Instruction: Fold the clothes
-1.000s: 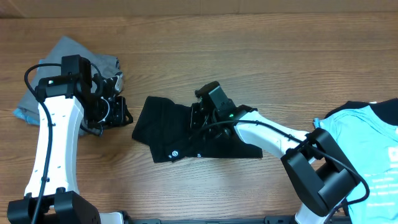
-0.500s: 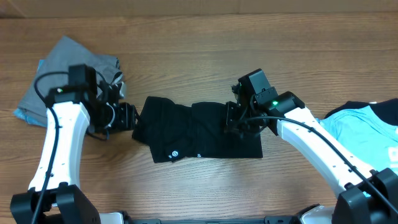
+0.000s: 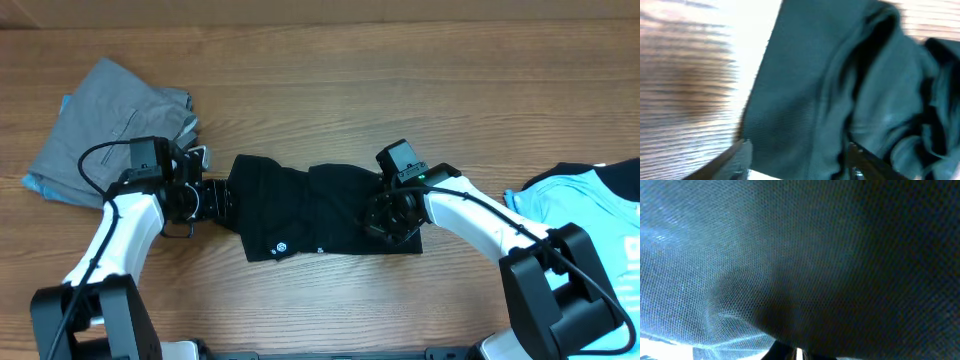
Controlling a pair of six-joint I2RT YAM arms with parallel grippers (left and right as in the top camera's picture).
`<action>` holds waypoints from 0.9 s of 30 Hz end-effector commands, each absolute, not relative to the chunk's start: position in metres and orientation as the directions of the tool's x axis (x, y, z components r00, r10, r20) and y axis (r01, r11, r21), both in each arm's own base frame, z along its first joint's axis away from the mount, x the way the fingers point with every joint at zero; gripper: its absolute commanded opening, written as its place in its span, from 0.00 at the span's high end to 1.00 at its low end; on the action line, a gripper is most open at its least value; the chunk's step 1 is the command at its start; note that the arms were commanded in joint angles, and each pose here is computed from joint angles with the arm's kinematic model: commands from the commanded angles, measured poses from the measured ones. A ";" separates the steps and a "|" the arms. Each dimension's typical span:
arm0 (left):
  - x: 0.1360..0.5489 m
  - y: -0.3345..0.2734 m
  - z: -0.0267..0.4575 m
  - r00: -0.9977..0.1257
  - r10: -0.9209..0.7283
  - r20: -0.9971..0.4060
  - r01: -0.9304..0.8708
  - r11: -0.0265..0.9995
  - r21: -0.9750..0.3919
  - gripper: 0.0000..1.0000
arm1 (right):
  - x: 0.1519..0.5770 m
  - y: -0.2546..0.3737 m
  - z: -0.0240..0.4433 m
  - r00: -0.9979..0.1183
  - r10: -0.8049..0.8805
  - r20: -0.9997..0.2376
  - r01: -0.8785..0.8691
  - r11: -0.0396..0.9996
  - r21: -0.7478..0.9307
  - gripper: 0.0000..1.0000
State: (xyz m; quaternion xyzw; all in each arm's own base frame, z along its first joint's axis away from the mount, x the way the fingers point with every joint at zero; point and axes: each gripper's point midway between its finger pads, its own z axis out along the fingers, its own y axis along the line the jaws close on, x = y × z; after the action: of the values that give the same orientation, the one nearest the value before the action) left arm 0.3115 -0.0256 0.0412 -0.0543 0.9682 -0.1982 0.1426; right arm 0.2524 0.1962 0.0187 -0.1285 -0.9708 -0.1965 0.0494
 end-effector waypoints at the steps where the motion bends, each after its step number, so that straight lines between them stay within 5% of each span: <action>1: 0.302 -0.018 0.007 -0.969 -0.183 -0.164 -0.116 0.929 -0.350 0.33 | 0.254 0.197 0.019 -0.960 0.239 0.148 0.278 0.883 0.379 0.92; 11: 0.305 -0.074 -0.021 -0.988 -0.138 -0.073 -0.063 0.778 -0.625 0.29 | 0.254 0.197 0.019 -0.960 0.238 0.147 0.277 0.883 0.380 0.93; 19: 0.287 -0.100 -0.044 -0.999 -0.028 -0.018 -0.012 0.799 -0.601 0.35 | 0.254 0.197 0.019 -0.960 0.238 0.148 0.277 0.883 0.380 0.93; 21: 0.285 -0.106 -0.046 -1.000 -0.007 -0.014 0.003 0.802 -0.597 0.45 | 0.254 0.197 0.018 -0.960 0.238 0.149 0.278 0.883 0.378 0.93; 25: 0.281 -0.108 -0.046 -1.000 0.002 -0.001 0.002 0.805 -0.594 0.86 | 0.252 0.196 0.018 -0.959 0.239 0.155 0.280 0.884 0.373 0.94; 27: 0.281 -0.104 -0.045 -1.000 -0.014 0.015 -0.020 0.804 -0.594 0.95 | 0.251 0.196 0.018 -0.958 0.239 0.159 0.282 0.885 0.369 0.96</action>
State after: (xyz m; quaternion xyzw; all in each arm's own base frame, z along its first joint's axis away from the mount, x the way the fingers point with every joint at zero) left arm 0.3123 -0.1223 -0.0045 0.0189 0.9240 -0.3772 0.0600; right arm 0.2524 0.1967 0.0190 -0.1289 -0.9704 -0.1982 0.0500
